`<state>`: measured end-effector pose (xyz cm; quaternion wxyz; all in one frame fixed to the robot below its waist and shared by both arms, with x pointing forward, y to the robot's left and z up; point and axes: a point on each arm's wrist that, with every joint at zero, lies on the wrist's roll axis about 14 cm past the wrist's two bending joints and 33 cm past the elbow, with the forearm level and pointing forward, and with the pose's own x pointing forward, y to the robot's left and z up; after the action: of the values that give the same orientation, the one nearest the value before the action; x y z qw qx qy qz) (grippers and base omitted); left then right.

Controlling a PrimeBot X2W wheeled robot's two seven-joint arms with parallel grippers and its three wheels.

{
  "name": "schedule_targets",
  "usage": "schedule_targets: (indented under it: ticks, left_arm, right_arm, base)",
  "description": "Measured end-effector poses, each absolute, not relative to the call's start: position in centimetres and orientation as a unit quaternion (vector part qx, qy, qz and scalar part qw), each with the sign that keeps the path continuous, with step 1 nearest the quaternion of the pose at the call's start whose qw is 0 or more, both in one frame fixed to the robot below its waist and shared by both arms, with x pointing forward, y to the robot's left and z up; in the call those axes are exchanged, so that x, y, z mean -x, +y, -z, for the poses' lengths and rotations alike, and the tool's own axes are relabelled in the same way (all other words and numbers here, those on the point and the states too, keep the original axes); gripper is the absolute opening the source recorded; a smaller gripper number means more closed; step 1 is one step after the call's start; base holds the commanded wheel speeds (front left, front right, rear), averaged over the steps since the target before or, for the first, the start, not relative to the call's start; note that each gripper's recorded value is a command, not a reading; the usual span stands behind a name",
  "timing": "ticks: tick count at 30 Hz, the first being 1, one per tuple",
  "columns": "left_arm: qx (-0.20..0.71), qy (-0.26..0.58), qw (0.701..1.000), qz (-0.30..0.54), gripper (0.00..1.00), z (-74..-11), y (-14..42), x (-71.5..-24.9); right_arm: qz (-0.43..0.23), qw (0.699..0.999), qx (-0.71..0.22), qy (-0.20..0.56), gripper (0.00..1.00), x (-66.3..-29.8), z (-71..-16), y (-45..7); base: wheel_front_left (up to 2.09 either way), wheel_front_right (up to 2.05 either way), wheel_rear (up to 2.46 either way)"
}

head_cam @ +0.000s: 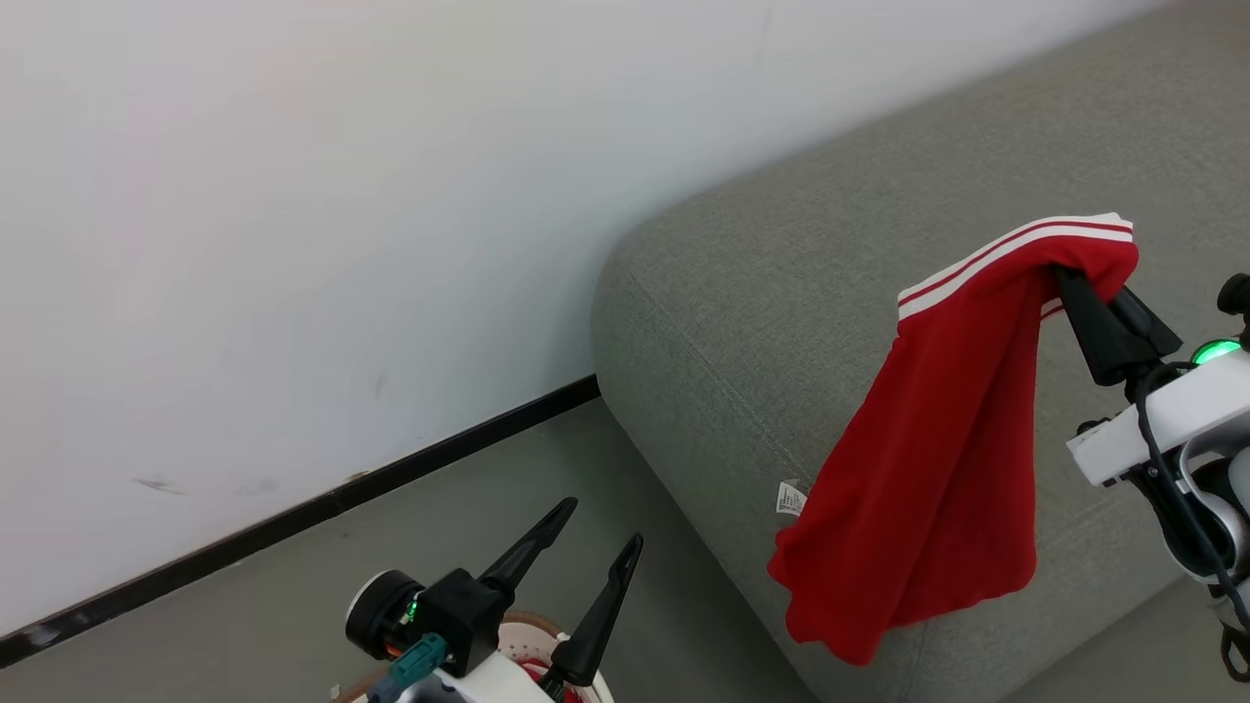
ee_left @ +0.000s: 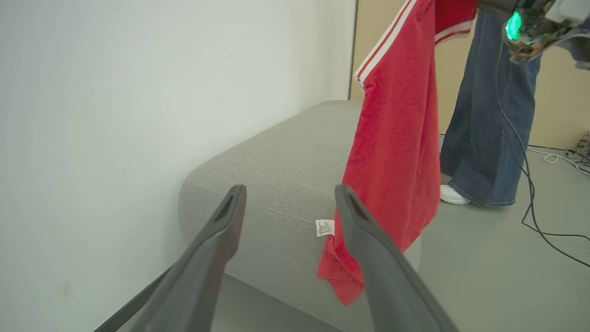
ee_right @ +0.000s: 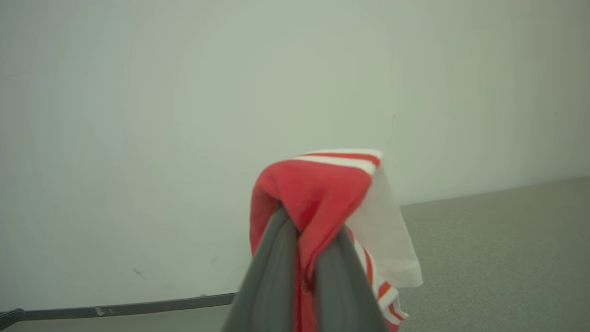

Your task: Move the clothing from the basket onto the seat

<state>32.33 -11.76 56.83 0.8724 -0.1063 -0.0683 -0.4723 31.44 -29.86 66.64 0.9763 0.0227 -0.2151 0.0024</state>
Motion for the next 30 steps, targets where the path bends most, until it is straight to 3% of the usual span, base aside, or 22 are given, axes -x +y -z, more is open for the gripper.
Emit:
schedule_targets:
  ticks: [16, 30]
  left_arm:
    - [0.125, -0.061, 0.854, 0.501, 1.0, -56.6, -14.0, -31.9]
    - [0.11, -0.089, 0.889, 0.437, 1.0, -56.5, -10.9, -36.2]
  right_arm:
    - [0.053, 0.981, -0.015, -0.186, 0.0, -30.3, -66.6, -33.5]
    - [0.107, 0.963, 0.028, -0.245, 0.0, -34.9, -77.4, -38.8]
  base:
    - [0.0, 0.0, 0.0]
    - [0.0, 0.0, 0.0]
